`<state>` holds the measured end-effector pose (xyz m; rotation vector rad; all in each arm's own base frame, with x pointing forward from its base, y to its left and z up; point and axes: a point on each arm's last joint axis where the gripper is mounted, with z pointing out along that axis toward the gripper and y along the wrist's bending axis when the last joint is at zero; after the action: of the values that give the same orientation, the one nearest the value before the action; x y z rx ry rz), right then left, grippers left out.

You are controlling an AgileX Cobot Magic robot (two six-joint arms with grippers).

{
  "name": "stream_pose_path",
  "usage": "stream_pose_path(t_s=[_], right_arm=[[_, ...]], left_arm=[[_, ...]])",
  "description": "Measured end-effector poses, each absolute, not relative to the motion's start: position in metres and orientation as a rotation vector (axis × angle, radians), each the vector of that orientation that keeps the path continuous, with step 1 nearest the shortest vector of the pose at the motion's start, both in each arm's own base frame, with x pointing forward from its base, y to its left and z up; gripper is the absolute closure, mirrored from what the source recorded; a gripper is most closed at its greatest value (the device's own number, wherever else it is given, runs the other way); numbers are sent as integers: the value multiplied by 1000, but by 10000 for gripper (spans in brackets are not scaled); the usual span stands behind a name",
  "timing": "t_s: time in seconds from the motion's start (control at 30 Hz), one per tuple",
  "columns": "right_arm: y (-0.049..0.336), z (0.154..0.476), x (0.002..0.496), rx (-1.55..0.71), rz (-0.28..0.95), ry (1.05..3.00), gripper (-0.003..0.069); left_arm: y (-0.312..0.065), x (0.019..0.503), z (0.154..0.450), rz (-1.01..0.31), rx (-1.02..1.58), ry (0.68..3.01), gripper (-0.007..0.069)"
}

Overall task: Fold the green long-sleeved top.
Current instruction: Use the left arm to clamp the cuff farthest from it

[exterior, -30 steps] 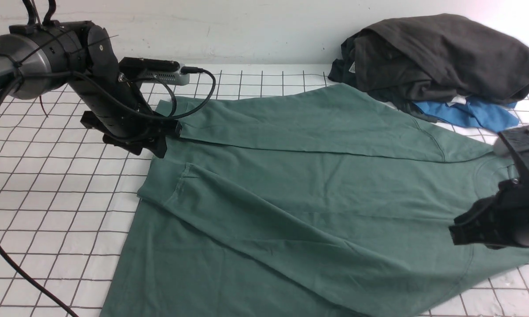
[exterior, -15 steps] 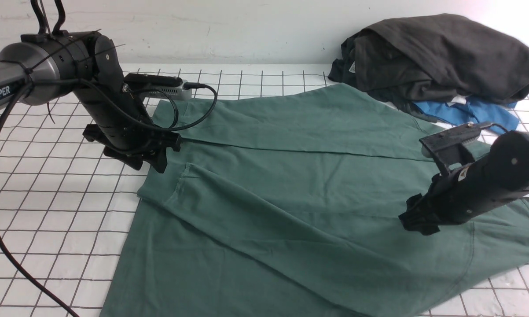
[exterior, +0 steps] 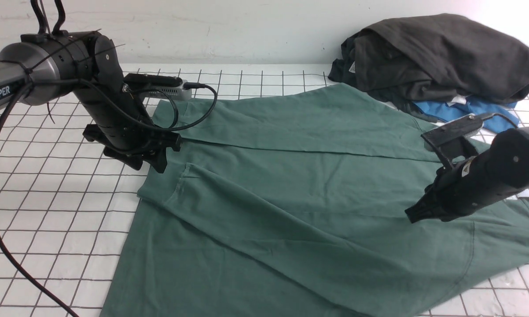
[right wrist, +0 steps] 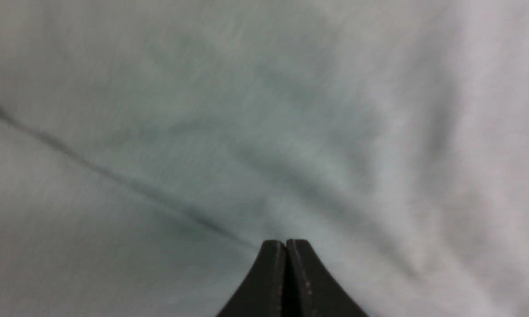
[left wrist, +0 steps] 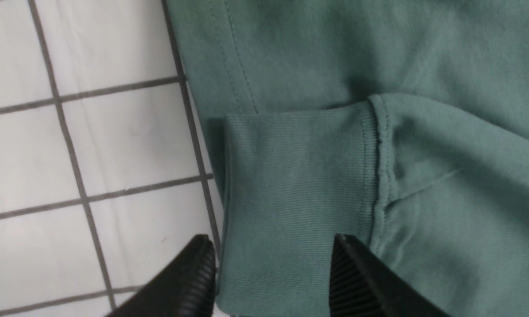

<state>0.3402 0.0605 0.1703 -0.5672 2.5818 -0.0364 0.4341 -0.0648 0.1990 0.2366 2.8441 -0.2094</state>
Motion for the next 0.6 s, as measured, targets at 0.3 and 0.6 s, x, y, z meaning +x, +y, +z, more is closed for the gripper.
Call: stream_pose_path(t_s=[0.3,0.6], right_arm=[[48,170,333,-359,29,2750,615],[32,158,338,-290,-58,2774,273]], left_arm=[[-65,434,199,-210,237,2845,293],[-65,434,199,-210,238,2850,293]])
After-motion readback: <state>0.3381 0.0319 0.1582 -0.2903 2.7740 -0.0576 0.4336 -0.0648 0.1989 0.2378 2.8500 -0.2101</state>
